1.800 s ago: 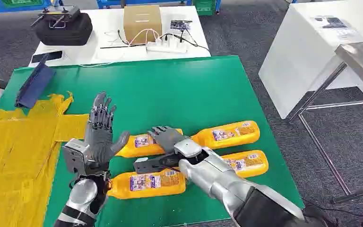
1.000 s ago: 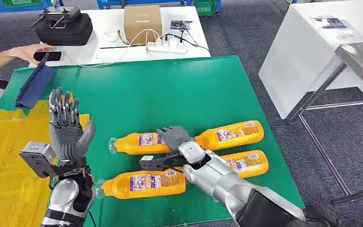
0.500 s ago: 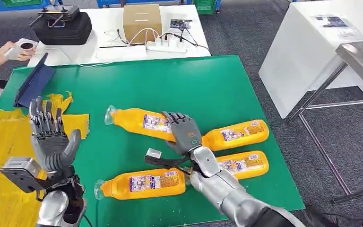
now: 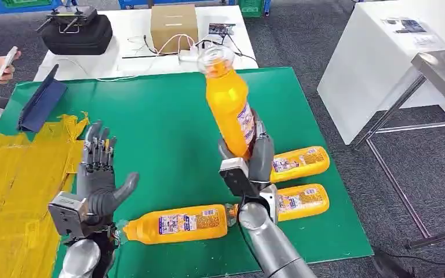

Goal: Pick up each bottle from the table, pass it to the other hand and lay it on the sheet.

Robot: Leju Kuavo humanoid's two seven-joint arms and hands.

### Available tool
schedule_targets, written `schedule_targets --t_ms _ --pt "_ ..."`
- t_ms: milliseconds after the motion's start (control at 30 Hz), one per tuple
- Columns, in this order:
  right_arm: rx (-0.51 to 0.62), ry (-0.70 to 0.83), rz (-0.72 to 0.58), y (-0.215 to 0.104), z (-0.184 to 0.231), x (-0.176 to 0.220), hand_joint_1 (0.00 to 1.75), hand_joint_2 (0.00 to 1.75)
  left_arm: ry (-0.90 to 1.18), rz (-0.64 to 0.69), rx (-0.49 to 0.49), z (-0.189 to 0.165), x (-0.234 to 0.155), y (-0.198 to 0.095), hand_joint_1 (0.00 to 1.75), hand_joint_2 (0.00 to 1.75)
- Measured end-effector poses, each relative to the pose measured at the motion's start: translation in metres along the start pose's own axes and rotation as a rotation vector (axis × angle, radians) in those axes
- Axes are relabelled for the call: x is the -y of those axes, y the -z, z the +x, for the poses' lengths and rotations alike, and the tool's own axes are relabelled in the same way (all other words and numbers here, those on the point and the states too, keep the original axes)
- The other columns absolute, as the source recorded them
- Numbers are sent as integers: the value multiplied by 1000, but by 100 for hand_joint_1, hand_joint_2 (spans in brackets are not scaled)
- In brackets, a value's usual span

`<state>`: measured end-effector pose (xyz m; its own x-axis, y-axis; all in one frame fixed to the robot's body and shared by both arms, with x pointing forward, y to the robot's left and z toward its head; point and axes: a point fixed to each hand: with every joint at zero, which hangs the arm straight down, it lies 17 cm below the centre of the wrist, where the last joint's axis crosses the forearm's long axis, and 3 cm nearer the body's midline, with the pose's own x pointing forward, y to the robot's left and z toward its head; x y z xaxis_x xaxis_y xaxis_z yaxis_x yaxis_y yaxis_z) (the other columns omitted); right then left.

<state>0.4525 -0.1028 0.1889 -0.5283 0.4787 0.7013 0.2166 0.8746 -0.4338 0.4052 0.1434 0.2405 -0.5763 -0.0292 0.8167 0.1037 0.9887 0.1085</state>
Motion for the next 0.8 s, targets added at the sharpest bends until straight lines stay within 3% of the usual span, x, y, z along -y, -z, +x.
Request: schedule_targets --t_ms 267,467,600,800 --pt "71 21 67 -8 30 -22 175 175 -2 -68 16 4 23 5 0 175" --pt "133 47 270 -28 58 -74 175 175 -11 -117 53 16 36 15 0 175" --pt "321 -163 350 -48 88 -105 175 175 -16 -135 67 21 42 21 0 175" --pt "370 -216 455 -59 99 -136 175 175 -35 -126 60 19 37 20 0 175"
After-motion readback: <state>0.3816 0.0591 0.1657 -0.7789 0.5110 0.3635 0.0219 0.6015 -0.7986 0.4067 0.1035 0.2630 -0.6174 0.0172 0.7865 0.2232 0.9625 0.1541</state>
